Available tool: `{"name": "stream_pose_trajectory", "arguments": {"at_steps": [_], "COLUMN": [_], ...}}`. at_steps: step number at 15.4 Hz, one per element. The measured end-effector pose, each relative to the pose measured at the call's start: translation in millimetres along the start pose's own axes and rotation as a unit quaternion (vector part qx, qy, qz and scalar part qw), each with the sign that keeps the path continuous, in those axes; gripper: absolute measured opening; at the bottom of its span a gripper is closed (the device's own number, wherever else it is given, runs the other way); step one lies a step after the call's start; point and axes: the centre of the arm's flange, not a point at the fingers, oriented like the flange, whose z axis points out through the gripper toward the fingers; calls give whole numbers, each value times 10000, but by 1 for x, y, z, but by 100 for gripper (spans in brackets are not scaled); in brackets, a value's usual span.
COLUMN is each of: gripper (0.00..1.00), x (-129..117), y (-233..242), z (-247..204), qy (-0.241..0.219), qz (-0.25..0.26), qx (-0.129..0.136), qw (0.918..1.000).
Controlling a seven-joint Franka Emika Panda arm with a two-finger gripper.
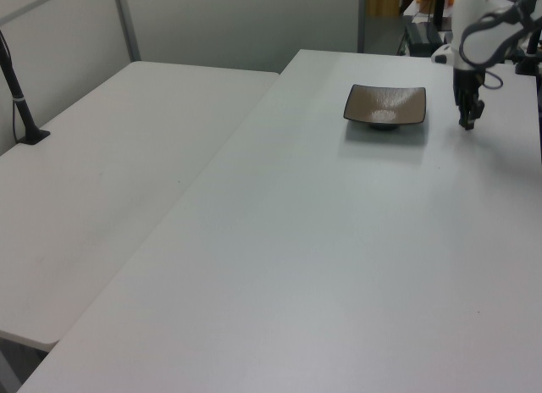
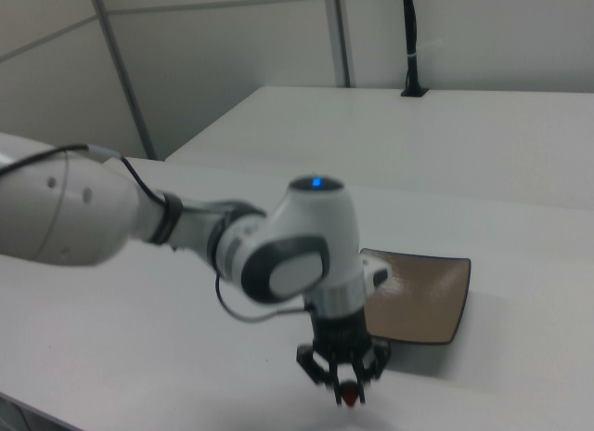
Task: Strawberries on a ceramic plate
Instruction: 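Close the gripper on the red strawberry, then lift the strawberry and carry it over the brown plate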
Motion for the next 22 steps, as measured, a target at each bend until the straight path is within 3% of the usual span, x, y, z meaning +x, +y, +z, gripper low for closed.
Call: {"name": "stream_pose_trajectory", "arguments": {"at_steps": [5, 10, 13, 17, 22], "gripper": [32, 32, 32, 32, 32], "x": [19, 45, 66, 94, 111], "y": [15, 31, 50, 81, 98], "z": [-94, -147, -150, -127, -88], "qy": [-80, 279, 527, 915, 1068], "qz": [-17, 594, 1174, 1846, 2044], "qx": [91, 331, 414, 122, -64], "qw": [9999, 9973, 9908, 9785, 9730]}}
